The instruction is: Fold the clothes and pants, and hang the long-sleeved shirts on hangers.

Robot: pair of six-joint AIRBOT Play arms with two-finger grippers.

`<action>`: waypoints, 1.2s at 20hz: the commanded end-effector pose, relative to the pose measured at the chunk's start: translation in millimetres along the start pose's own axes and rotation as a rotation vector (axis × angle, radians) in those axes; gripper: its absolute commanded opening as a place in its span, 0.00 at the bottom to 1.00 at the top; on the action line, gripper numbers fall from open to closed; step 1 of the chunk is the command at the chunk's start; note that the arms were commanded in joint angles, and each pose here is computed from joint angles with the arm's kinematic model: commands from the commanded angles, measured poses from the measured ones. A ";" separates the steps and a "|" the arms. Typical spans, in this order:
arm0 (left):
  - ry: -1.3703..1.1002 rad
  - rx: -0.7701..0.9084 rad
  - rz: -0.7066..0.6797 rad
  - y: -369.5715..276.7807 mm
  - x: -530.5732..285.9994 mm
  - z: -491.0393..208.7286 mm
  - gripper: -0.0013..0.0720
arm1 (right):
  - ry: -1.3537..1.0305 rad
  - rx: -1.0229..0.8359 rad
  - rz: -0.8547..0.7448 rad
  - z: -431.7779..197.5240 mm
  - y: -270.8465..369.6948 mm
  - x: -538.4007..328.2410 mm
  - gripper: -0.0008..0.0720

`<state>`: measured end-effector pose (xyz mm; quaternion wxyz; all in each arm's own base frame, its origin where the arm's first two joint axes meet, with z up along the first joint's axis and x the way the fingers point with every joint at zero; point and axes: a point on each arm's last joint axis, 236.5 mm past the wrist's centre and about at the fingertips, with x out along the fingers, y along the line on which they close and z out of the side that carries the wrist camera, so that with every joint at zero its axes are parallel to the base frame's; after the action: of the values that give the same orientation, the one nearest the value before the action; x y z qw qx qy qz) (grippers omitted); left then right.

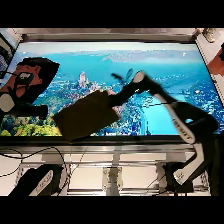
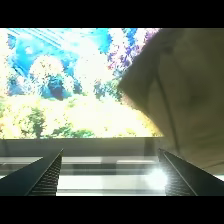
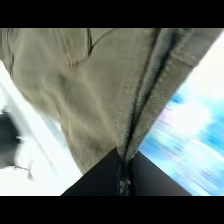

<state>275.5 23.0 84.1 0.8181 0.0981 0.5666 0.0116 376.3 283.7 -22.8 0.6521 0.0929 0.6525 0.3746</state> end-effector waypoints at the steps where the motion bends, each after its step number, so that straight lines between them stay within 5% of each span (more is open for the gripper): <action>1: 0.000 -0.001 0.001 0.4 0.1 0.0 0.94 | 0.028 0.167 -0.328 -42.2 -109.5 -115.6 0.04; 7: 0.000 -0.001 0.000 0.3 0.1 0.0 0.94 | -0.072 0.712 -0.620 -172.2 -257.4 -282.7 0.04; 11: -0.001 -0.001 0.000 0.3 0.1 0.1 0.94 | -0.176 1.052 -0.636 -268.2 -307.4 -338.5 0.04; 16: -0.016 -0.001 0.001 0.5 0.4 4.0 0.94 | -0.274 1.248 -0.649 -340.8 -332.7 -369.4 0.04; 17: -0.019 -0.001 0.002 0.5 0.4 4.7 0.94 | -0.277 1.276 -0.640 -352.1 -333.3 -369.9 0.09; 20: -0.022 -0.001 0.002 0.6 0.4 5.4 0.94 | -0.274 1.323 -0.600 -368.2 -330.2 -364.5 0.78; 24: -0.021 -0.001 0.002 0.6 0.4 5.2 0.94 | -0.404 1.217 -0.568 -326.2 -316.1 -372.6 0.81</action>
<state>280.0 22.5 85.7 0.8236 0.0984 0.5584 0.0113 222.9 -294.9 20.5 0.6310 0.3263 0.6410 -0.2905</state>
